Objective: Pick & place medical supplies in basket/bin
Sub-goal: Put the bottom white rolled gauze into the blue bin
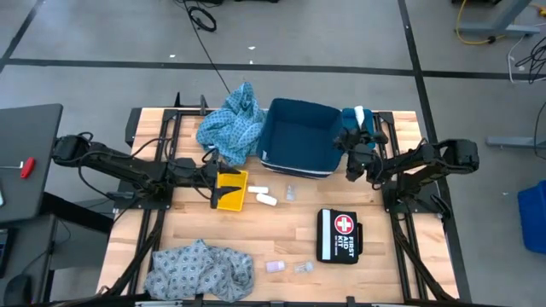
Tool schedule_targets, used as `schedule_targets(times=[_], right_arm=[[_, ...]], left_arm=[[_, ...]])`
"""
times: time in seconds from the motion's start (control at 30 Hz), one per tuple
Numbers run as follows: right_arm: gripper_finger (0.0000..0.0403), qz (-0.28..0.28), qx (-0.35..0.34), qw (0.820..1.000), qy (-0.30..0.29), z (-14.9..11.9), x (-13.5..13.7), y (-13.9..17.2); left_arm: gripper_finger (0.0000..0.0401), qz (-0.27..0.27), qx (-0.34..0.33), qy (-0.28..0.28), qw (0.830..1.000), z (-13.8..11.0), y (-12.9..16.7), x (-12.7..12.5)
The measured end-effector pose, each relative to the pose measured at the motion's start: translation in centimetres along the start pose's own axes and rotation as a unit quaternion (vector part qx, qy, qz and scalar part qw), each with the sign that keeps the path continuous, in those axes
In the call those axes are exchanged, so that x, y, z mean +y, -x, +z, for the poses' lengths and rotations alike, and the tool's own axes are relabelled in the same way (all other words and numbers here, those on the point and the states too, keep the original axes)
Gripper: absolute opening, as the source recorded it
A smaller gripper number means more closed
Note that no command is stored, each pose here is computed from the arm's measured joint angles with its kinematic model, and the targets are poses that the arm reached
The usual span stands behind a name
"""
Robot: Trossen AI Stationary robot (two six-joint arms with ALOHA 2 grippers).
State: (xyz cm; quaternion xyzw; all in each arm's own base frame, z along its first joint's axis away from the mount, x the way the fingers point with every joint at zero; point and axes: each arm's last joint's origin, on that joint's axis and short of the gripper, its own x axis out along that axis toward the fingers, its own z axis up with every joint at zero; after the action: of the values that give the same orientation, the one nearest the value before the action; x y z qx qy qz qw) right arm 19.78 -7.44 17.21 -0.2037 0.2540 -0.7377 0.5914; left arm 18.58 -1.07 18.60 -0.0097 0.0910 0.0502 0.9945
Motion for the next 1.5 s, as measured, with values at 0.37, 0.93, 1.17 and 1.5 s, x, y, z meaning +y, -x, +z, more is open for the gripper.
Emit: schedule_targets(times=[0.37,0.93,1.17,1.5], right_arm=[[0.0038,0.035,-0.023,0.997,-0.059,-1.5,0.0,0.2],[0.0038,0.077,-0.053,0.991,-0.1,-1.0,0.0,0.7],[0.0038,0.163,-0.088,0.967,-0.178,-0.9,0.6,0.9],[0.0038,0.347,-0.129,0.892,-0.26,-0.5,1.5,0.2]], left_arm=[[0.026,0.0,0.0,0.0,1.0,0.0,0.0,0.0],[0.026,0.0,0.0,0.0,1.0,0.0,0.0,0.0],[0.026,0.0,0.0,0.0,1.0,0.0,0.0,0.0],[0.026,0.0,0.0,0.0,1.0,0.0,0.0,0.0]])
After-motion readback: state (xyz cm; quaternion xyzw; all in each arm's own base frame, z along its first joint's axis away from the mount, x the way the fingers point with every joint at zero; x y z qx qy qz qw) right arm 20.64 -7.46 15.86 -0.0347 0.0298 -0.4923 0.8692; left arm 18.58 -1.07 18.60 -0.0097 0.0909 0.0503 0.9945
